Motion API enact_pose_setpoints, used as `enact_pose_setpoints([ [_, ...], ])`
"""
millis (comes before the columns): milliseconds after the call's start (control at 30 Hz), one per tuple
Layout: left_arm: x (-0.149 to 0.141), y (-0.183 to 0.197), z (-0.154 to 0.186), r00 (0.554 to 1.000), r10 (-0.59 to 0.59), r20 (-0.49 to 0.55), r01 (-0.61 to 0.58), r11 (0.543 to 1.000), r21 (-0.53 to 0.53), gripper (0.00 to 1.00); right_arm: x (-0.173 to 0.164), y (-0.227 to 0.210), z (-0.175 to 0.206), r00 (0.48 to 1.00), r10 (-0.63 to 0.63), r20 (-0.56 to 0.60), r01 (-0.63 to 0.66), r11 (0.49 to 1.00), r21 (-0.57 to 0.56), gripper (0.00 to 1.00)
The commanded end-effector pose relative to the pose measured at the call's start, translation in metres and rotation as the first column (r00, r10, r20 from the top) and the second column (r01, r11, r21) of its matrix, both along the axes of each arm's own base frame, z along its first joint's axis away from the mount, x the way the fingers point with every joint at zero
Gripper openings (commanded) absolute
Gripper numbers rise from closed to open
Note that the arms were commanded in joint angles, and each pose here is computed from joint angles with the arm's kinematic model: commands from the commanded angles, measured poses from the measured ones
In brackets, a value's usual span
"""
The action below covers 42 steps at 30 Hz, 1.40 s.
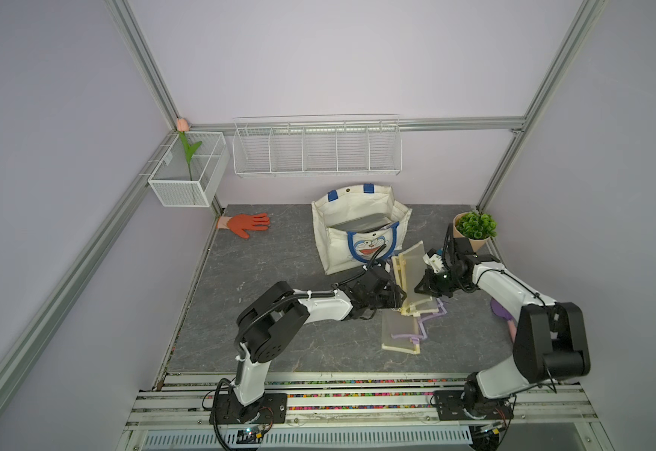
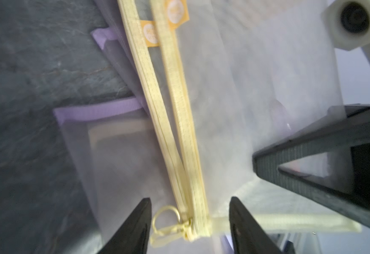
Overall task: Put the pencil pouch into the canvas bag
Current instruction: Pick up the pencil pouch, then place the pencil pouch in the canvas bag.
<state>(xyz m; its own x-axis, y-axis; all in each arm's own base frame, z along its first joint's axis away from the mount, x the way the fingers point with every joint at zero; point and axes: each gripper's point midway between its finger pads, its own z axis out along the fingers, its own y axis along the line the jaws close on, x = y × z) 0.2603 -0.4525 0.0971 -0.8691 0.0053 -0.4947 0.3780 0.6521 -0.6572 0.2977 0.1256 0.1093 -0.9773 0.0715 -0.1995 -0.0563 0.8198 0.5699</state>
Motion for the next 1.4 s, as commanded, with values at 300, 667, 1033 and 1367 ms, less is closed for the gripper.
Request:
enact_pose_setpoints([
  [300,-0.014,0.088,0.186,0.977,0.042,0.211,0.030,0.945,-0.325,0.89,-0.058,0.066,0.143,0.891,0.200,0.408,-0.315,0.919,0.238,0.07],
  [667,-0.018,0.117,0.246,0.948,0.076,0.309,0.066,0.902,-0.427,0.94,-0.090,0.118,0.244,0.724,0.238,0.648,-0.579,0.720,0.383,0.07],
  [1033,-0.021,0.116,0.293,0.910,0.135,0.393,0.146,0.781,-0.607,0.17,-0.088,0.135,0.235,0.725,0.264,0.637,-0.600,0.696,0.395,0.07],
  [1367,0.010,0.129,0.289,0.805,0.031,0.592,0.044,0.993,-0.112,0.00,-0.050,0.092,0.182,0.843,0.206,0.497,-0.329,0.928,0.173,0.89],
])
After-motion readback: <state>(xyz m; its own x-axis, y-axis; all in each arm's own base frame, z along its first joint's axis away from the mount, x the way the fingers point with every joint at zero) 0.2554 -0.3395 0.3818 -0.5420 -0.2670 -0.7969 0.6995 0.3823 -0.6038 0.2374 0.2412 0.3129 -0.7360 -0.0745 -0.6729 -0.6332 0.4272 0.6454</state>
